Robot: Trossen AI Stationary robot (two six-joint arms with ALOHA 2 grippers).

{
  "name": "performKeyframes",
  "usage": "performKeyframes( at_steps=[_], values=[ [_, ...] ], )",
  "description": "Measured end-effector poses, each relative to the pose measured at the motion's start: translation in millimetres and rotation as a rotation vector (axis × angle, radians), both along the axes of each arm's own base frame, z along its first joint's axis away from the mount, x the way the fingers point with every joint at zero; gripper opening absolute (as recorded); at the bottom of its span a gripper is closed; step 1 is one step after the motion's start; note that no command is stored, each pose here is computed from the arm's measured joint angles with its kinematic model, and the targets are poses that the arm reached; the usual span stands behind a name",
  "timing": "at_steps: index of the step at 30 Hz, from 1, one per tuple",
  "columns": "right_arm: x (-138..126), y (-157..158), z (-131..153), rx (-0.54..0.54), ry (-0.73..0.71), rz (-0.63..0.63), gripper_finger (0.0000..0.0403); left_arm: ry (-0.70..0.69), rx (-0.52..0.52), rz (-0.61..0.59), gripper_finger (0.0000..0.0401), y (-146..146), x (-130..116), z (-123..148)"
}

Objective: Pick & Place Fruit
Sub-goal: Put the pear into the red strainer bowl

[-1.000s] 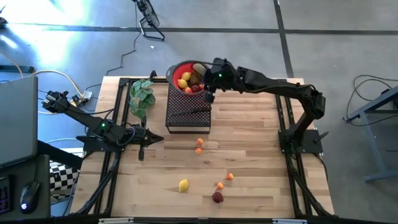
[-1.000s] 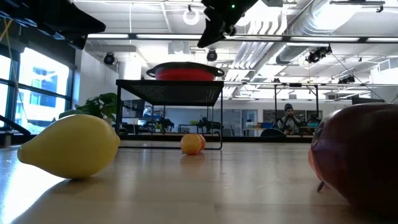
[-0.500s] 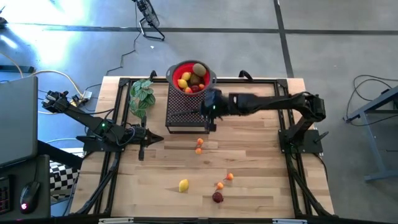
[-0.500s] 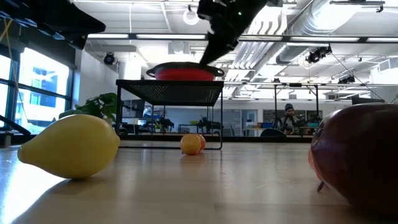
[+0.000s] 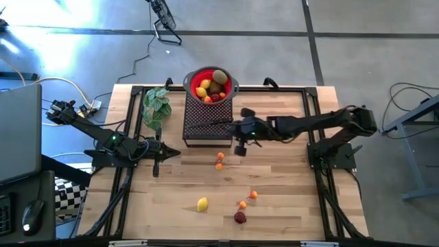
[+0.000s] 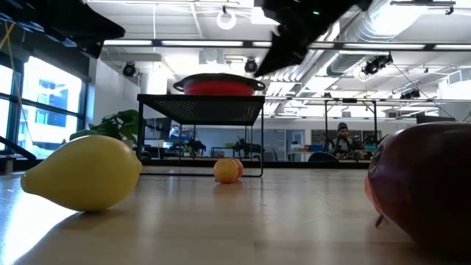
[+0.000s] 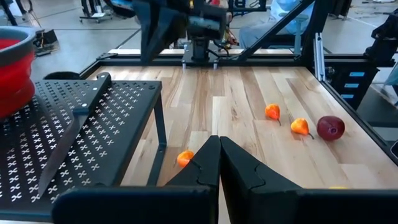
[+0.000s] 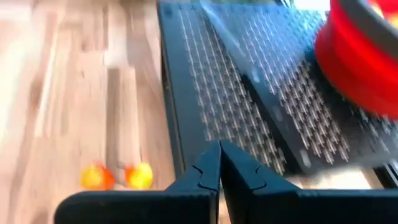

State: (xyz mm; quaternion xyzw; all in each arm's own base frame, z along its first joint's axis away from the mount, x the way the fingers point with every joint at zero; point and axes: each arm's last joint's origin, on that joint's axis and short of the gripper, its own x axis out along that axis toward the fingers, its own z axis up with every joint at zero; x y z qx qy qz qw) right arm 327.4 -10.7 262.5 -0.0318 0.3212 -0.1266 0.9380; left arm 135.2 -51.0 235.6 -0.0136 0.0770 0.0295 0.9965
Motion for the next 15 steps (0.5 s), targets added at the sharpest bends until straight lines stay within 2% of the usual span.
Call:
performKeyframes(
  at_steps=[6, 15],
  values=[
    [-28.3, 0.3, 5.8, 0.028, -0.073, -0.021, 0.0002, 0.005, 0.002, 0.000, 0.0003, -0.1, 0.2, -0.5],
    [-62.1, 4.3, 19.9, 0.068, -0.185, 0.017, 0.0002, 0.019, 0.044, 0.024, 0.0003, -0.1, 2.0, -2.4]
  ],
)
